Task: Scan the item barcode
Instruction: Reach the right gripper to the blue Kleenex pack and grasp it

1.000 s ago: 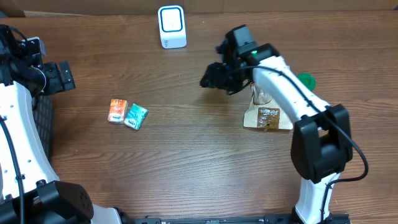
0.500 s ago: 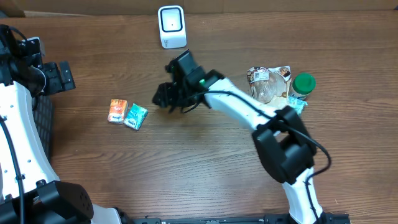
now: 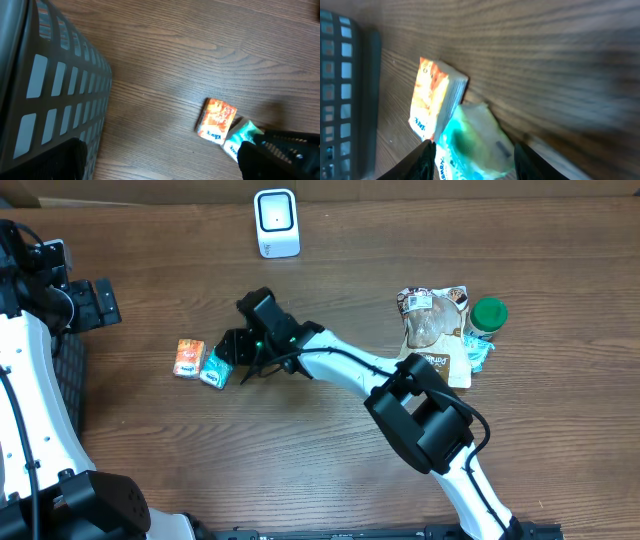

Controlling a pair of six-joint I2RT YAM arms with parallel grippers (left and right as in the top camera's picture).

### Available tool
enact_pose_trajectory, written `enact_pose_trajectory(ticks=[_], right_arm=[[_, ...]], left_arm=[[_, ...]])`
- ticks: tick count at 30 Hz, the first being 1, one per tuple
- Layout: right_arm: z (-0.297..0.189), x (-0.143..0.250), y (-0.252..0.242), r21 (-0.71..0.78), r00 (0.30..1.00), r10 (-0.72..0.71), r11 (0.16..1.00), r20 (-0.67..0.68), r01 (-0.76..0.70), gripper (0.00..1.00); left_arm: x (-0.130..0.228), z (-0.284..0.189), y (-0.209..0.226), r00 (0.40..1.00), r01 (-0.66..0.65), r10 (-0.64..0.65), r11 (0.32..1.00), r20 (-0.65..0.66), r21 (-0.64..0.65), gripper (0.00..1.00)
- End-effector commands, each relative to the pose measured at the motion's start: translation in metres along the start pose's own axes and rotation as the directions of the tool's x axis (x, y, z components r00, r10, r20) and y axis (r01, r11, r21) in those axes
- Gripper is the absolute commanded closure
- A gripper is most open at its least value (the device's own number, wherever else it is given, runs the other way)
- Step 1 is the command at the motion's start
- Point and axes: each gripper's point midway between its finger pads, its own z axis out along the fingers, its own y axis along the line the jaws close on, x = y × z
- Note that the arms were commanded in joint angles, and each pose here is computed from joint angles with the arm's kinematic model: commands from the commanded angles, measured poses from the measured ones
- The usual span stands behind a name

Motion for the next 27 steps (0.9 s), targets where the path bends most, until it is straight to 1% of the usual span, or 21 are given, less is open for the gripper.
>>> enact_pose_trajectory(ticks=[1,6,7,10,17,21,22,24,25,27], right_arm=[[0.014,0.0022,-0.0083,0.025,1.0,0.002,1.0,0.01,-0.002,0.52],[0.0184,0.0047,-0.0131,0.032,1.0,0.005,0.999,0.005,-0.005,0.53],[0.0188,0.0048,-0.0136,0.032,1.0,0.005,0.999,0.004,-0.005,0.56],[0.0198,0.0059,-0.0138,0.038,1.0,-0.001,0.999,0.006,0.001,0.6],[0.0208,0.0073,-0.0126,0.044,1.0,-0.006,0.999,0.01,0.005,0.64],[0.0212,0.0084,-0.013,0.05,1.0,-0.006,0.999,0.01,0.006,0.72],[0.0212,0.009,-0.0136,0.053,1.0,-0.005,0.999,0.008,0.004,0.77],[0.0209,0.0108,-0.0143,0.053,1.0,-0.002,0.999,-0.002,0.002,0.93],[0.0204,0.0104,-0.0148,0.05,1.0,-0.002,0.999,-0.005,0.002,0.96],[0.0141,0.0072,-0.0124,0.016,0.999,-0.029,0.999,-0.028,0.029,0.96]], left_arm=[[-0.0003,0.0004,-0.0008,1.0,-0.014,0.014,1.0,0.002,0.0,0.01],[-0.0003,0.0004,-0.0008,1.0,-0.014,0.014,1.0,0.002,0.0,0.01],[-0.0003,0.0004,-0.0008,1.0,-0.014,0.014,1.0,0.002,0.0,0.0],[-0.0003,0.0004,-0.0008,1.0,-0.014,0.014,1.0,0.002,0.0,0.0],[-0.0003,0.0004,-0.0008,1.0,-0.014,0.014,1.0,0.002,0.0,0.0],[-0.0003,0.0004,-0.0008,1.0,-0.014,0.014,1.0,0.002,0.0,0.0],[-0.0003,0.0004,-0.0008,1.0,-0.014,0.014,1.0,0.002,0.0,0.0],[-0.0003,0.0004,-0.0008,1.0,-0.014,0.014,1.0,0.002,0.0,0.01],[-0.0003,0.0004,-0.0008,1.0,-0.014,0.014,1.0,0.002,0.0,0.0],[-0.0003,0.0004,-0.0008,1.0,-0.014,0.014,1.0,0.002,0.0,0.0]])
